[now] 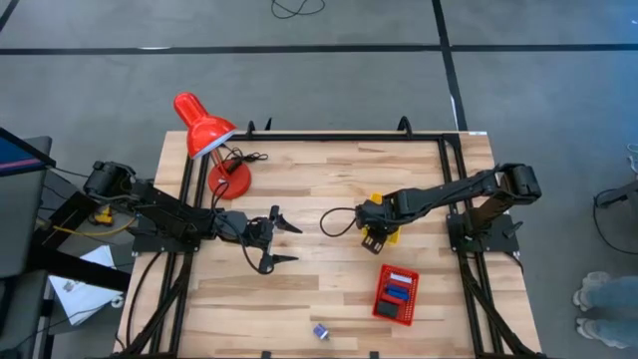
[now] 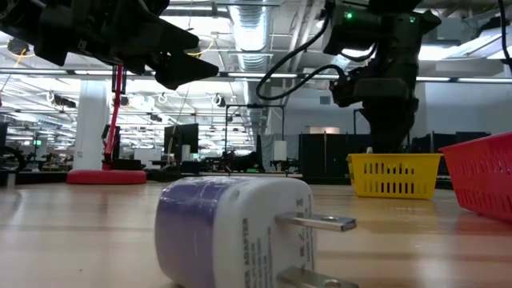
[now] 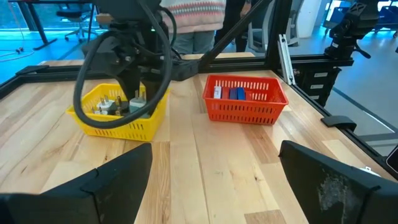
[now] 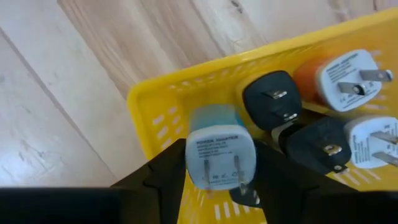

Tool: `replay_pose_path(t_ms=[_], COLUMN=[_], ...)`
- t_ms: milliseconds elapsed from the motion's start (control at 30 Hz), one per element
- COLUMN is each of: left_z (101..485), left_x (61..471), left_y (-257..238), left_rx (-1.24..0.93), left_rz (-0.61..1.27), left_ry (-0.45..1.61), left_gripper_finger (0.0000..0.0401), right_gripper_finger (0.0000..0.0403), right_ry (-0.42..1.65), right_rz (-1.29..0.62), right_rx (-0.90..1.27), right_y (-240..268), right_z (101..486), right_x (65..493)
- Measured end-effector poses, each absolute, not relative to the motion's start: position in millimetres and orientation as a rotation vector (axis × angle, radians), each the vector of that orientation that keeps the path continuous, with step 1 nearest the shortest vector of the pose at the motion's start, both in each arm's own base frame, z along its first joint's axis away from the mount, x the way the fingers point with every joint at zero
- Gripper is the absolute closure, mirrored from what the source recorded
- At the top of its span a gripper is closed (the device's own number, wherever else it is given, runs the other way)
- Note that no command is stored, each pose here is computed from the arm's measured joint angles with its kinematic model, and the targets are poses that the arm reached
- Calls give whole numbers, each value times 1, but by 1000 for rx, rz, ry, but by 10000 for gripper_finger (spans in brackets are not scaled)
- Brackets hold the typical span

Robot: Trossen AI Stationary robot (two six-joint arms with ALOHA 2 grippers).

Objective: Pick & Place Office items
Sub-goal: Put the blue charger adapter into the yellow bin, then put the violet charger adapter into the yellow bin

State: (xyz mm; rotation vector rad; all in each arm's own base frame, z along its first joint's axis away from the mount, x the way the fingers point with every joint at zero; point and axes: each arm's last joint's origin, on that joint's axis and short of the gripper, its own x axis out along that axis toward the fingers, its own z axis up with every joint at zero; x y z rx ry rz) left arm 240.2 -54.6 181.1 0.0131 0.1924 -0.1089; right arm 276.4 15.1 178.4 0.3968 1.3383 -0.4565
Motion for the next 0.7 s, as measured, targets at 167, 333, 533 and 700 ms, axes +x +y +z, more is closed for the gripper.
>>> replay_pose_path(t_ms=[167, 333, 533, 700], left_z=[181, 181, 182, 182], left_x=[240, 240, 240, 240], left_y=[-55, -55, -55, -55], left_rx=[13, 13, 11, 11], left_rz=[-109, -109, -109, -109], left_ry=[192, 192, 185, 185], left_gripper_finger=[54, 54, 54, 54], right_gripper_finger=[224, 226, 233, 234], right_ry=[1351, 1357, 1366, 1361], right_rz=[-441, -437, -409, -407], right_rx=[426, 421, 371, 370], right_y=[16, 16, 16, 16], right_z=[177, 172, 176, 193], right_x=[277, 280, 280, 284])
